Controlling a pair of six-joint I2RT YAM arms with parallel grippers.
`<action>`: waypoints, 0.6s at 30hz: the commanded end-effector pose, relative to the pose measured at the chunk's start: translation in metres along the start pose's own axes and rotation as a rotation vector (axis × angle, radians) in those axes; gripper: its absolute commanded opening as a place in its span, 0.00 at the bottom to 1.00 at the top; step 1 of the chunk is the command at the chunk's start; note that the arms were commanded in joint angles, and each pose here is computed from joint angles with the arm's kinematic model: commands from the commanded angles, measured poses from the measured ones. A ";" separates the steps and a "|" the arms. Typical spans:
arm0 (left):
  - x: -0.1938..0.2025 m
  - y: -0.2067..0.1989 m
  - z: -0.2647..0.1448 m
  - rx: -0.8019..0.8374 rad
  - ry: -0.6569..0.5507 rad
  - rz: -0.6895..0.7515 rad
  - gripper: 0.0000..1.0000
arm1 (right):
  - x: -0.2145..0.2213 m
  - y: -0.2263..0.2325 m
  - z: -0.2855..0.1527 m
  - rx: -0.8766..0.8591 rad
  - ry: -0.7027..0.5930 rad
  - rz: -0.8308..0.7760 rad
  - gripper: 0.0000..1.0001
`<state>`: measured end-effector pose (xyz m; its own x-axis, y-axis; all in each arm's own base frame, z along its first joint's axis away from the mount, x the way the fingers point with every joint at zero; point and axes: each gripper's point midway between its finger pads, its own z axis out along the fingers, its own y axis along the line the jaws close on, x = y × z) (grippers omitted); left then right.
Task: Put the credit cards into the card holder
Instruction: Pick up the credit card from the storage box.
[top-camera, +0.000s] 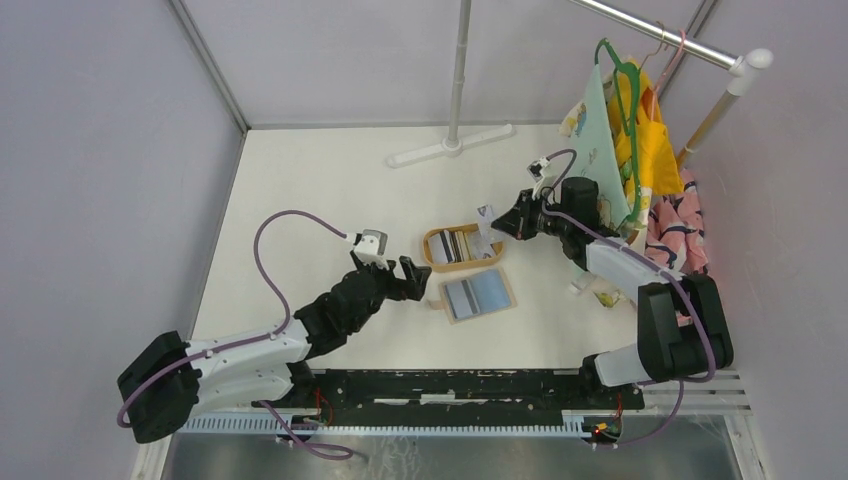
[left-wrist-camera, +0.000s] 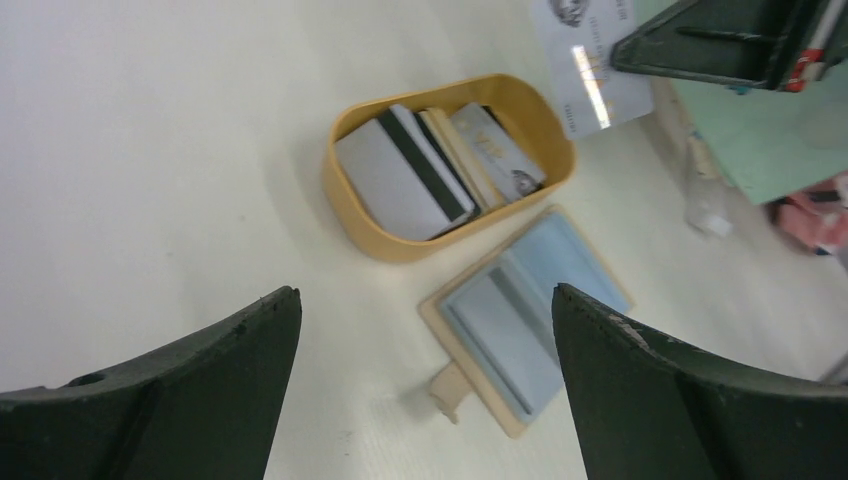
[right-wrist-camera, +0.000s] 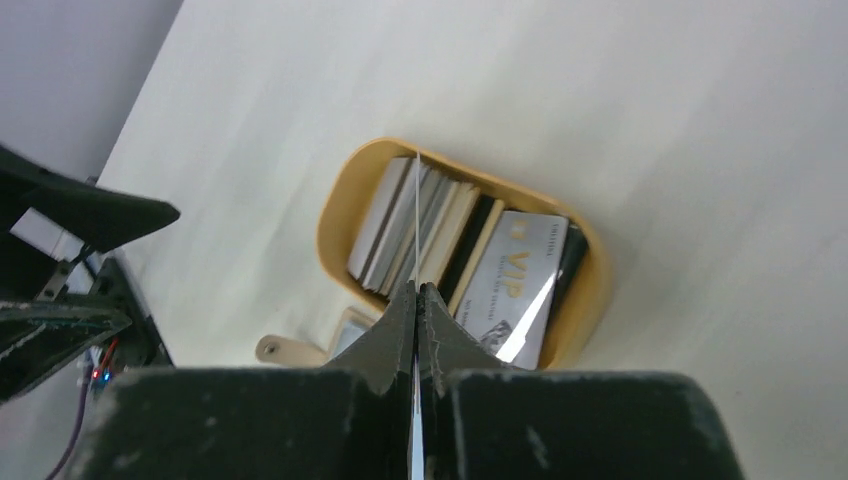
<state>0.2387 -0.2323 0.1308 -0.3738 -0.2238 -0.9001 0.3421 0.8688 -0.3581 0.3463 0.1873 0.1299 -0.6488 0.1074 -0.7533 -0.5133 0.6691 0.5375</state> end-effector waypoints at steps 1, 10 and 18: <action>-0.019 -0.049 -0.014 0.256 -0.030 -0.074 1.00 | -0.004 0.044 -0.017 -0.211 -0.059 -0.126 0.00; -0.034 -0.079 -0.045 0.527 -0.114 -0.164 1.00 | 0.011 0.103 -0.057 -0.472 -0.177 -0.217 0.00; -0.039 -0.093 -0.043 0.658 -0.104 -0.241 0.93 | 0.025 0.136 -0.062 -0.600 -0.141 -0.274 0.00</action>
<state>0.1924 -0.2745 0.1717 -0.4289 -0.3564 -0.8301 0.6495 0.5171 -0.5575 0.2419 0.2243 0.1828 -0.4849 0.1199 -0.8663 -0.8232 0.2719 0.4984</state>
